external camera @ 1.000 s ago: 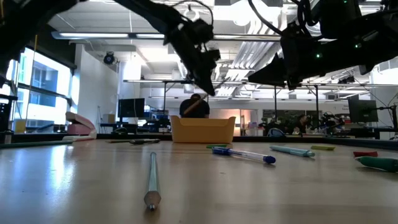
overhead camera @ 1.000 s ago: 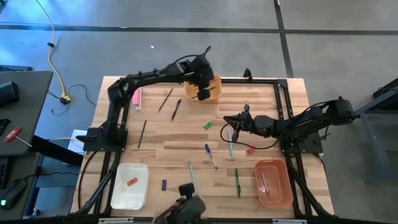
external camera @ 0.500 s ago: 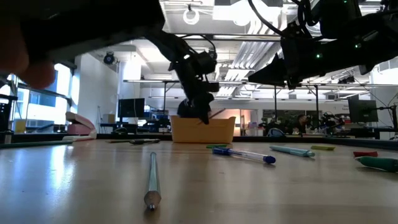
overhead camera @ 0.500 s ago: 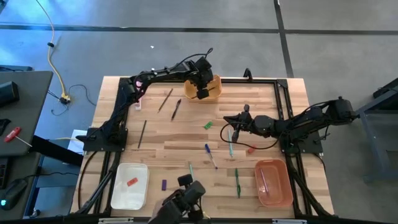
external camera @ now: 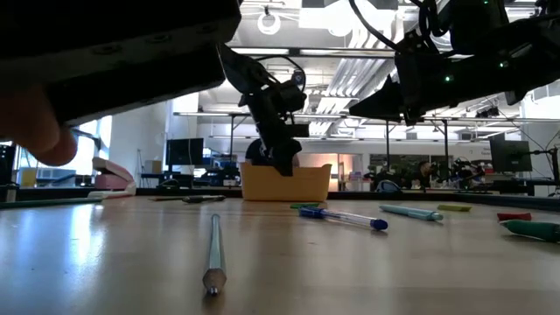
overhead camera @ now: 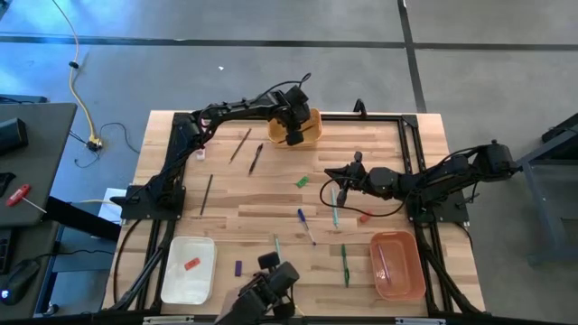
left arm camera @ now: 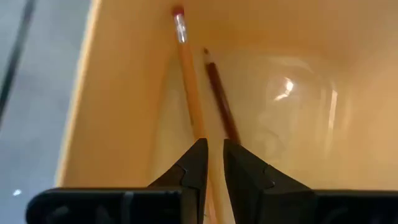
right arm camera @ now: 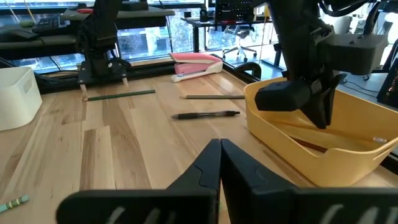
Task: Sort crayons/erasers/pens/pencils in bins
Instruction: Put the black pen into the orange bin
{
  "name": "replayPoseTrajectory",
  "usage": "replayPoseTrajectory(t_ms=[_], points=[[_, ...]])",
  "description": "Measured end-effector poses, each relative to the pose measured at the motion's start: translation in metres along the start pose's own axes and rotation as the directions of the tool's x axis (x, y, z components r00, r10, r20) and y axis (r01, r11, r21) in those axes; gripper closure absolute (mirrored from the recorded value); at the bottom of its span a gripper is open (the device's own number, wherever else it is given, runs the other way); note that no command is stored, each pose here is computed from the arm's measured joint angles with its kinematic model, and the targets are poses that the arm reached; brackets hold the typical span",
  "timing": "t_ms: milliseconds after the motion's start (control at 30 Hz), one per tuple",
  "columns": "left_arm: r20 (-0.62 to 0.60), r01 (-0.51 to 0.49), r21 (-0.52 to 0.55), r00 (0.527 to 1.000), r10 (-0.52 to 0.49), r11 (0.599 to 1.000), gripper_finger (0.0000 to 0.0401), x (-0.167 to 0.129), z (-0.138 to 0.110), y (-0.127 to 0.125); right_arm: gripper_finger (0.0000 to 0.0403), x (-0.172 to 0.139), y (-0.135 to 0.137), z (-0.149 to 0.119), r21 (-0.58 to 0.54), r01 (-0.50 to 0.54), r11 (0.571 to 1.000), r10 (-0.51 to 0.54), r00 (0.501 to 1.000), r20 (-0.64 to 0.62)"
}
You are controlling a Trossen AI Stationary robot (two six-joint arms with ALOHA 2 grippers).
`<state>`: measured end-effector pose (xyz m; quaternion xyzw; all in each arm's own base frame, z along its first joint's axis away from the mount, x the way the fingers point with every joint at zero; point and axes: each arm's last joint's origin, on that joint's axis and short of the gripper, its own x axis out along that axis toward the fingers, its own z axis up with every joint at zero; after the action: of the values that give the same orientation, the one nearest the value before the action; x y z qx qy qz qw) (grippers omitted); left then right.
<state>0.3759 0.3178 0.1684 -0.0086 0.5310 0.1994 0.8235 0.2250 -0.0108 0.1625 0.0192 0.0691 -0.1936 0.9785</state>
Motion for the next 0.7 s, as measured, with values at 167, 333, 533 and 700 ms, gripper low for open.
replayPoseTrajectory(t_ms=[167,333,533,700], points=[[-0.01,-0.021,-0.004,1.0,0.021,1.0,0.0346,0.0,-0.001,0.002,0.0403,0.0,0.0,0.0,-0.001,0.0,1.0,0.0,1.0,-0.003],[-0.016,-0.026,-0.007,1.0,0.026,1.0,0.0347,0.0,-0.002,0.003,0.0403,0.0,0.0,0.0,-0.002,0.0,1.0,0.0,1.0,-0.003],[-0.028,-0.095,0.022,0.995,0.096,0.995,0.0388,-0.016,0.001,0.007,0.0403,0.0,0.0,0.0,-0.005,0.0,1.0,0.0,1.0,-0.003],[-0.008,-0.11,0.015,0.994,0.11,0.994,0.0397,-0.055,0.006,0.009,0.0403,0.0,0.0,0.0,-0.012,0.0,1.0,0.0,1.0,-0.003]])
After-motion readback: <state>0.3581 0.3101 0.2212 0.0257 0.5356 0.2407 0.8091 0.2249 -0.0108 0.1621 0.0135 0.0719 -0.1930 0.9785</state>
